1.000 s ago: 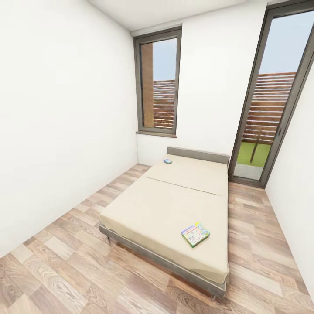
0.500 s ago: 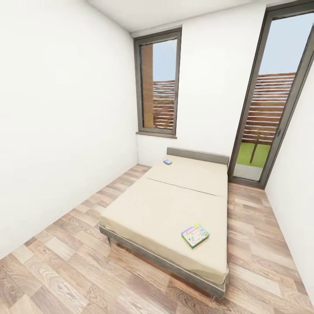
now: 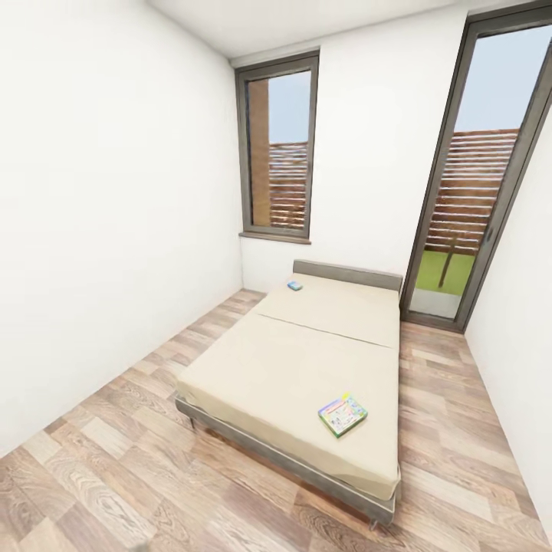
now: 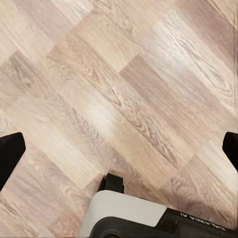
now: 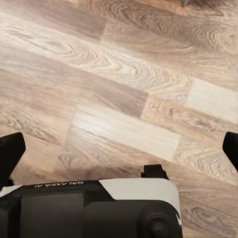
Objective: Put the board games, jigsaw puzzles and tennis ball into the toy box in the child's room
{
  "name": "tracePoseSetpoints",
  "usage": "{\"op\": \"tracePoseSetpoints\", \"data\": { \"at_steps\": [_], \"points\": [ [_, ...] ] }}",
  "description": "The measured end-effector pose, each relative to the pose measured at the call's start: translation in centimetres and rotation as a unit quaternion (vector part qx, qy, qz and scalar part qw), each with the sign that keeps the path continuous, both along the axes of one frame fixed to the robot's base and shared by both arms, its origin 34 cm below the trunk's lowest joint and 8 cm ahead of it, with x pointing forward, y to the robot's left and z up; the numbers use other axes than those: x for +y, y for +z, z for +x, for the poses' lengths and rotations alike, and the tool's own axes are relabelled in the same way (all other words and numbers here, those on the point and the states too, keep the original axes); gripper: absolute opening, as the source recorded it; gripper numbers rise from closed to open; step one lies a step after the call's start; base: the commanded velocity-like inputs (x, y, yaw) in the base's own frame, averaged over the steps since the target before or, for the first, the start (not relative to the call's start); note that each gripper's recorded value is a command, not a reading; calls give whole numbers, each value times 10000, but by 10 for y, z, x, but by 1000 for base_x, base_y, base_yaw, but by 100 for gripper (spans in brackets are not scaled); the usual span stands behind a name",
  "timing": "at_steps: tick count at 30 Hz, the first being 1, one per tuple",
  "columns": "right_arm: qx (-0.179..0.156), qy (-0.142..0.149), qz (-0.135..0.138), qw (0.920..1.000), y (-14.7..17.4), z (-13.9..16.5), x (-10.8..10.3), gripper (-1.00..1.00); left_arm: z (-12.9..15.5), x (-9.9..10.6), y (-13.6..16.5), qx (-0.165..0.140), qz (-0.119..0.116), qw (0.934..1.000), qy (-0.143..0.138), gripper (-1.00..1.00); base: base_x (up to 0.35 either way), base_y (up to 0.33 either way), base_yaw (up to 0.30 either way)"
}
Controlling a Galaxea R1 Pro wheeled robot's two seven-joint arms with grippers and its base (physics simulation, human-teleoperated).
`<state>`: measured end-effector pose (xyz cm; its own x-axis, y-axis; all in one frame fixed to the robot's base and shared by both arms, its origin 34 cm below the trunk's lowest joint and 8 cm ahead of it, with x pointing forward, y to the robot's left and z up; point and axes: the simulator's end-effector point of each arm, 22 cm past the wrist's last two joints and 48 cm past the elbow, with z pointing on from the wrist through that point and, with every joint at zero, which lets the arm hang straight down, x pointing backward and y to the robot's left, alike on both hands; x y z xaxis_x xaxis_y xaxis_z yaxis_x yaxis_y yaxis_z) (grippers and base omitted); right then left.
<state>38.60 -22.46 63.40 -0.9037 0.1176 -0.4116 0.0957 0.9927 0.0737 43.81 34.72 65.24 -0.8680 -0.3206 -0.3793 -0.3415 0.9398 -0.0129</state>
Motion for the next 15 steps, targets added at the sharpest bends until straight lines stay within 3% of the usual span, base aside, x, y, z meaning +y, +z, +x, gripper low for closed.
{"op": "tracePoseSetpoints", "data": {
  "at_steps": [15],
  "points": [
    [-246, 83, 43, 9997, 24, 20, 12, 100, 45, 6, 39, -533, 56, 9985, -141, 100, 0, 0, 0]
  ]
}}
